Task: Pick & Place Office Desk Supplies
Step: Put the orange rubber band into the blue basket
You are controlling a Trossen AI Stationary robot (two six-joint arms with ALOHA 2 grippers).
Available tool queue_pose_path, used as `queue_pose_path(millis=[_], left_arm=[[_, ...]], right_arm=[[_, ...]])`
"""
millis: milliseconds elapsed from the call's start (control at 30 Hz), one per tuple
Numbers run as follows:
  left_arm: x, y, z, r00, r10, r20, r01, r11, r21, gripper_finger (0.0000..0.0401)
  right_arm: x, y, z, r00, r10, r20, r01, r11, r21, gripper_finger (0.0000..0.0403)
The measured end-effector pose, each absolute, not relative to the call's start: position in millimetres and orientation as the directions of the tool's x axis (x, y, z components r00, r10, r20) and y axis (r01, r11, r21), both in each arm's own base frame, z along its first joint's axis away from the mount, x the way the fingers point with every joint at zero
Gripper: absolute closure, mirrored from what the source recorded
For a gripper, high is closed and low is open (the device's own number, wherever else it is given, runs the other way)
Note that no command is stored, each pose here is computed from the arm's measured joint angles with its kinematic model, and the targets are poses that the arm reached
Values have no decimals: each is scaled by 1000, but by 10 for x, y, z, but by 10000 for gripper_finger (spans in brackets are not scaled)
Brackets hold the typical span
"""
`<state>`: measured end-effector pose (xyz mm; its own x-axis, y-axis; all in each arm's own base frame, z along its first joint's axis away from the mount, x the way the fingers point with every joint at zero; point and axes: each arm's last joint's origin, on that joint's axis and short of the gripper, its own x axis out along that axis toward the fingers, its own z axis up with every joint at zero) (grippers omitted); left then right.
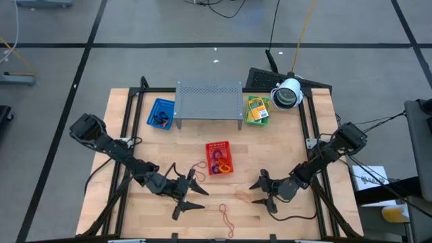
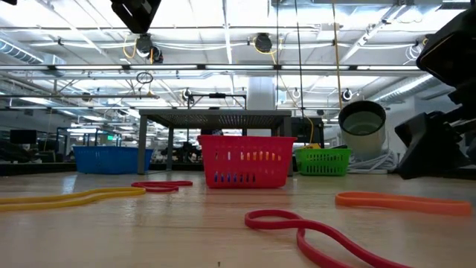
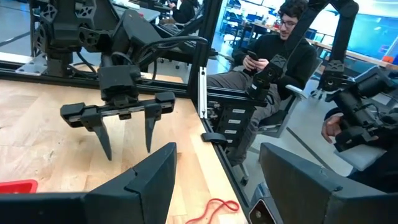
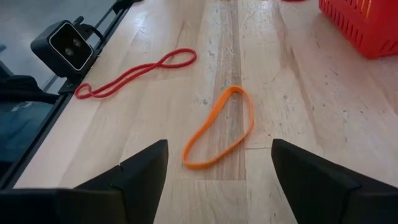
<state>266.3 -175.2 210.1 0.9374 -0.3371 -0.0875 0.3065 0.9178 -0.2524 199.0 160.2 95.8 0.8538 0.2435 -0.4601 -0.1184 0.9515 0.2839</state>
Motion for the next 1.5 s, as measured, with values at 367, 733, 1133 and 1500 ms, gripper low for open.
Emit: queue_pose_path(millis=[367, 733, 1133, 1500], left_arm=[[2669, -1746, 2108, 939, -334, -81, 300, 911, -284, 160], [2651, -1772, 2111, 936, -343, -79, 303, 899, -317, 160], [2652, -1771, 2111, 936, -342, -79, 300, 896, -328, 160], [2652, -1771, 2111, 936, -342, -79, 297, 891, -343, 160]], right_arm=[[2176, 1791, 709, 860, 237, -452, -94, 944, 316, 124], [2184, 1781, 624, 864, 188, -466, -73, 965, 253, 124], [2135, 1709, 525, 843, 51, -536, -2, 996, 92, 124], [2072, 1639, 432, 787, -32, -616, 77, 996, 47, 124]])
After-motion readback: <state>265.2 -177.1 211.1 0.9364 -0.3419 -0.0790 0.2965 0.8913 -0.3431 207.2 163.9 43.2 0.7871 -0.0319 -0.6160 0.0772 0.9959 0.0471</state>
